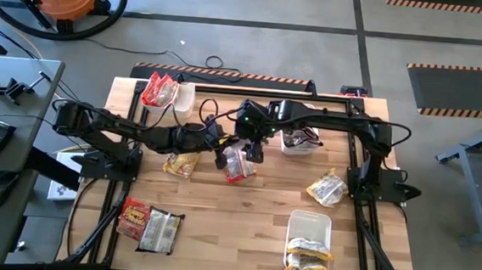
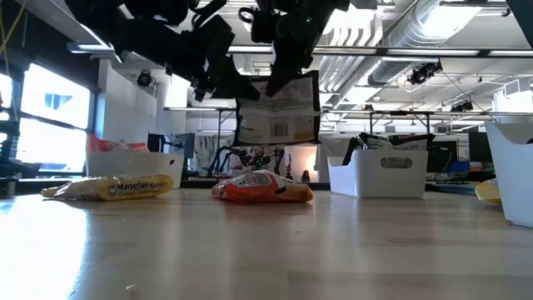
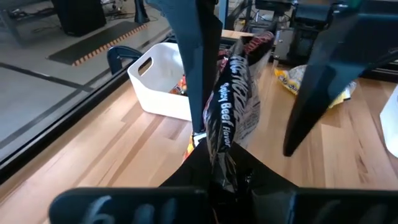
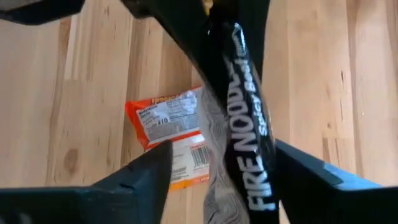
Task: Sort Maruchan noodles
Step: Put the black noodle pack into the top right white bin
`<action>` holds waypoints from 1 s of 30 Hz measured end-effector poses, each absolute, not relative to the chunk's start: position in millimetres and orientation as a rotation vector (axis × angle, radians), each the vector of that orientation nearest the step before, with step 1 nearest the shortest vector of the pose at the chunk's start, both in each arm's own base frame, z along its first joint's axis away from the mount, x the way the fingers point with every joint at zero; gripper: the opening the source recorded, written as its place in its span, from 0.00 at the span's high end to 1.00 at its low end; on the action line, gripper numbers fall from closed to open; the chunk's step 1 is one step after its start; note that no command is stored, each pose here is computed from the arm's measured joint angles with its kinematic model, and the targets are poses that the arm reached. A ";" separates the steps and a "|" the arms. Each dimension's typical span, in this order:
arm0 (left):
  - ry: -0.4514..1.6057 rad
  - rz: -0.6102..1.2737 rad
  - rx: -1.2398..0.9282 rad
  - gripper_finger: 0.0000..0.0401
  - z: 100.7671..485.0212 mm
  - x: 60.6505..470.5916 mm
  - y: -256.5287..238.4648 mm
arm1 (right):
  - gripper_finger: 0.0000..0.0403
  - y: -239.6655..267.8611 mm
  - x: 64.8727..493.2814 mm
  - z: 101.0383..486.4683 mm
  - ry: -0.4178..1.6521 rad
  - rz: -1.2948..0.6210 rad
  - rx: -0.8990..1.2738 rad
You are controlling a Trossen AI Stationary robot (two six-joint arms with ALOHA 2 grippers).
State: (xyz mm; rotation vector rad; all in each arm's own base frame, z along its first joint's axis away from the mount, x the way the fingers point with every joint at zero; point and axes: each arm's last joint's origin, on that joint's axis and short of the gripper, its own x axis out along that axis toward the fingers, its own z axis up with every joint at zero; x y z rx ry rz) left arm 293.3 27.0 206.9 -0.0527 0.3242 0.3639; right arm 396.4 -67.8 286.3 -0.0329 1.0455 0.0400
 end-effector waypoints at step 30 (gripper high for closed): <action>0.287 0.362 -0.134 0.86 200.5 229.8 12.4 | 0.95 -88.3 362.2 323.2 1.020 -0.028 -0.044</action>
